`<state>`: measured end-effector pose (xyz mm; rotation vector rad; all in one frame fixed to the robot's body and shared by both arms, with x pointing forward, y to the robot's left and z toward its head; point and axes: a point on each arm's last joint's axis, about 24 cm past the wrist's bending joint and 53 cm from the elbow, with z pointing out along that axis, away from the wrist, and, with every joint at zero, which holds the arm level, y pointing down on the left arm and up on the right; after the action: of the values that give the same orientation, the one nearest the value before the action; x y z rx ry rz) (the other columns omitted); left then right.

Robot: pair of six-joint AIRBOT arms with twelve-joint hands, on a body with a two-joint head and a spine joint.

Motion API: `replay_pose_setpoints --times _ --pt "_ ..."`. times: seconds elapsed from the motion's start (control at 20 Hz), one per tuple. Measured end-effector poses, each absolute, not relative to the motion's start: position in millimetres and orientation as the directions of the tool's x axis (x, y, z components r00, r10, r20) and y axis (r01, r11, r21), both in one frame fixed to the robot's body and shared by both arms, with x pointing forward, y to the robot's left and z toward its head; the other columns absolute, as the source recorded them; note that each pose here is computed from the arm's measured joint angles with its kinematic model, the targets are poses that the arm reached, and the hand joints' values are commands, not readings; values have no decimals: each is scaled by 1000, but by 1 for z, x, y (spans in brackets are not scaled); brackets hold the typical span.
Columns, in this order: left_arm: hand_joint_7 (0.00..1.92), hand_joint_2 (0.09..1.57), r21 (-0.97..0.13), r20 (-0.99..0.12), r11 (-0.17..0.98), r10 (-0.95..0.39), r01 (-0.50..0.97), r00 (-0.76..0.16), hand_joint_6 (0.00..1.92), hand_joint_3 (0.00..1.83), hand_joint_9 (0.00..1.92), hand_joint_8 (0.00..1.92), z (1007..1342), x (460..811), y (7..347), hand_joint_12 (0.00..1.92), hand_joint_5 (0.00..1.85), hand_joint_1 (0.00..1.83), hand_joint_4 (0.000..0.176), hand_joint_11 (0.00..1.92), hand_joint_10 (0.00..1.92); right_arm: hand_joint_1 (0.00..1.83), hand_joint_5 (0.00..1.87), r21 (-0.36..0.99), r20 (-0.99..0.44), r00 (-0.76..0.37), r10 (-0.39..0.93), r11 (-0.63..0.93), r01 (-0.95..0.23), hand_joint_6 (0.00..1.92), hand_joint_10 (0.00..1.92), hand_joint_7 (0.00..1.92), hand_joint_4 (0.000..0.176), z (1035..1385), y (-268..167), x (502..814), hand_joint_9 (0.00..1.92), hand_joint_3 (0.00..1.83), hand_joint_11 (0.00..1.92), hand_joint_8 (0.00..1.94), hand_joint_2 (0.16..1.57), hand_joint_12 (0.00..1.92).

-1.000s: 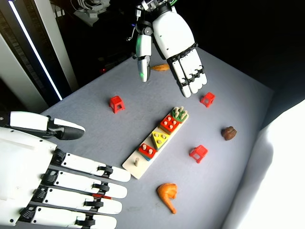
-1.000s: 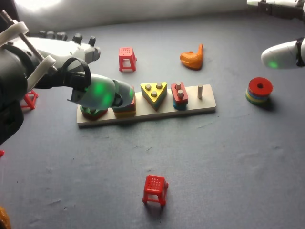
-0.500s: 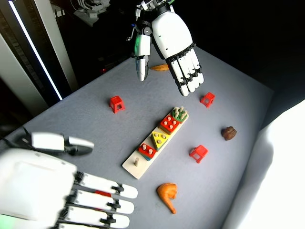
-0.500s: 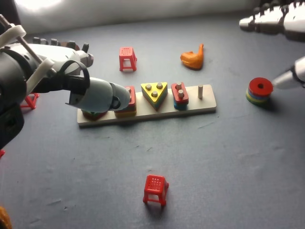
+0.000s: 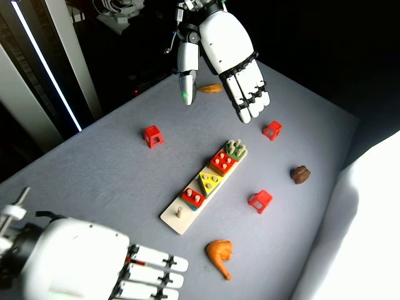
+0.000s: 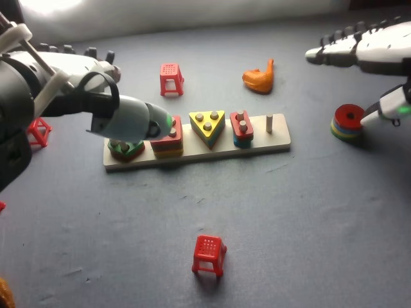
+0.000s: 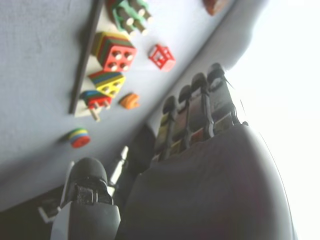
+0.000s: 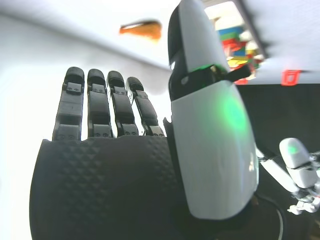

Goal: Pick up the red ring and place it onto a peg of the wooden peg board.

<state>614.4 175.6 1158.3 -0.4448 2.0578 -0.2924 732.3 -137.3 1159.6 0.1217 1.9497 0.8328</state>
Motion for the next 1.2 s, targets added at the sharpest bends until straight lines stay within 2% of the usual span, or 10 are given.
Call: replay_pose_setpoints --times 0.15,0.4,0.65,0.95,1.0,1.2 --pt "0 1144 -379 -790 907 -421 -184 -446 0 13 0 0 1163 618 176 0 0 0 0 0 0 1307 0 598 -744 -526 413 762 -247 0 0 0 0 1152 -132 739 0 0 2 0 1071 1" --pt "0 1153 -354 -772 906 -423 -231 -475 0 14 0 0 1152 613 184 0 0 0 0 0 0 1244 0 588 -734 -551 396 777 -226 0 0 0 0 1138 -133 737 0 6 0 0 1089 0" --pt "0 1154 -349 -768 908 -419 -233 -484 0 12 0 0 1149 610 181 0 0 0 0 0 0 1242 0 573 -723 -581 375 795 -199 0 0 0 0 1116 -139 731 0 0 23 0 1045 11" --pt "0 1154 -337 -770 910 -414 -241 -485 0 10 0 0 1147 609 181 0 0 0 0 0 0 1208 0 553 -742 -567 357 805 -216 0 0 0 0 1106 -140 735 0 0 34 0 1060 25" --pt "0 1150 -335 -774 912 -411 -238 -482 0 7 0 0 1148 609 180 0 0 0 0 0 0 1257 116 552 -743 -566 358 806 -215 1 5 46 0 1104 -139 738 50 3 9 0 1055 389" --pt "0 1152 -333 -776 912 -410 -240 -480 0 7 0 0 1149 609 180 0 0 0 0 0 0 1274 284 556 -746 -558 363 801 -222 29 32 190 0 1106 -136 741 178 15 0 21 1133 820"
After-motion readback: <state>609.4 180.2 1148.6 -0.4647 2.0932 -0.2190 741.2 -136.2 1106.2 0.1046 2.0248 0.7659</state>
